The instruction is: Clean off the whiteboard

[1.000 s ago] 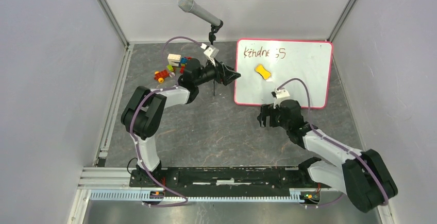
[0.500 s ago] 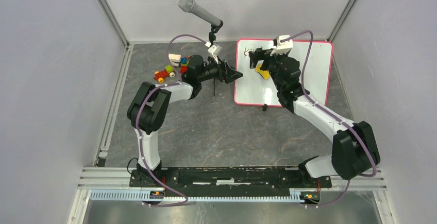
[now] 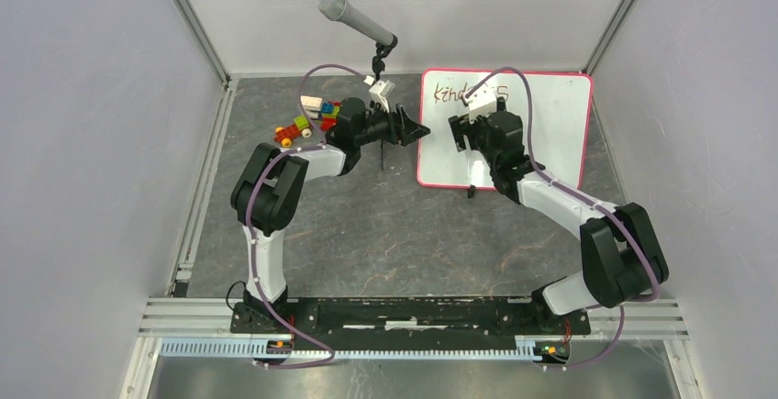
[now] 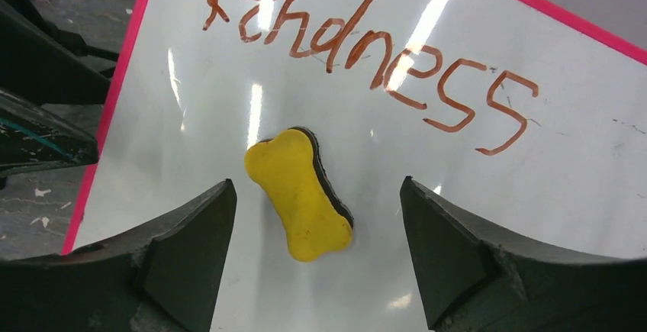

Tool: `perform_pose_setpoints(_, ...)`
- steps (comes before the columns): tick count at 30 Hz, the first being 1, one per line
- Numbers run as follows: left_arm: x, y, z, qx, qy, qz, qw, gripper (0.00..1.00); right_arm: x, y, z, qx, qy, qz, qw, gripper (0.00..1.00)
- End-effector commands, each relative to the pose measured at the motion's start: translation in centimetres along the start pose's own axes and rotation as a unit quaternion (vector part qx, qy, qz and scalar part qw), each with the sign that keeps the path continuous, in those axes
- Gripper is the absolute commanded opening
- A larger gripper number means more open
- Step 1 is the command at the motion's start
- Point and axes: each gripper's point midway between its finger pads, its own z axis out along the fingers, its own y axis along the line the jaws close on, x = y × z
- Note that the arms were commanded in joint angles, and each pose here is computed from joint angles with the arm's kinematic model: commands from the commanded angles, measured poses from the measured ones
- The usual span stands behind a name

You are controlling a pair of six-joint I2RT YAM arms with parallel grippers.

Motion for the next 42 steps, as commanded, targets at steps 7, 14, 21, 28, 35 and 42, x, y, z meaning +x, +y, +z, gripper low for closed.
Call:
perform_pose_setpoints(7, 0.3, 1.7, 1.8, -0.012, 0.007, -0.034, 0.999, 0.68, 1.6, 0.7, 2.7, -0.01, 0.032, -0.034, 0.999, 0.65)
perform_pose_setpoints(14, 0.2, 1.9, 1.4, -0.03, -0.003, -0.032, 0.999, 0.59, 1.2, 0.0, 2.5, 0.01, 0.023, -0.026, 0.999, 0.62)
perform_pose_setpoints(21, 0.7, 0.8, 2.0, -0.028, -0.01, -0.024, 0.999, 0.54, 0.9, -0.3, 2.7, 0.018, 0.018, -0.025, 0.999, 0.64)
perform_pose_setpoints(28, 1.2, 0.9, 2.6, -0.042, -0.014, -0.021, 0.999, 0.47, 0.6, -1.4, 2.8, 0.047, 0.015, -0.015, 0.999, 0.48)
perform_pose_setpoints(35, 1.7, 1.2, 2.9, -0.074, -0.016, 0.007, 0.997, 0.38, 0.7, -2.6, 3.0, 0.065, 0.013, 0.003, 0.998, 0.33)
perform_pose_setpoints(42, 2.6, 2.6, 3.0, -0.128, -0.006, 0.025, 0.991, 0.29, 1.1, -7.3, 2.5, 0.113, 0.001, 0.096, 0.989, 0.21)
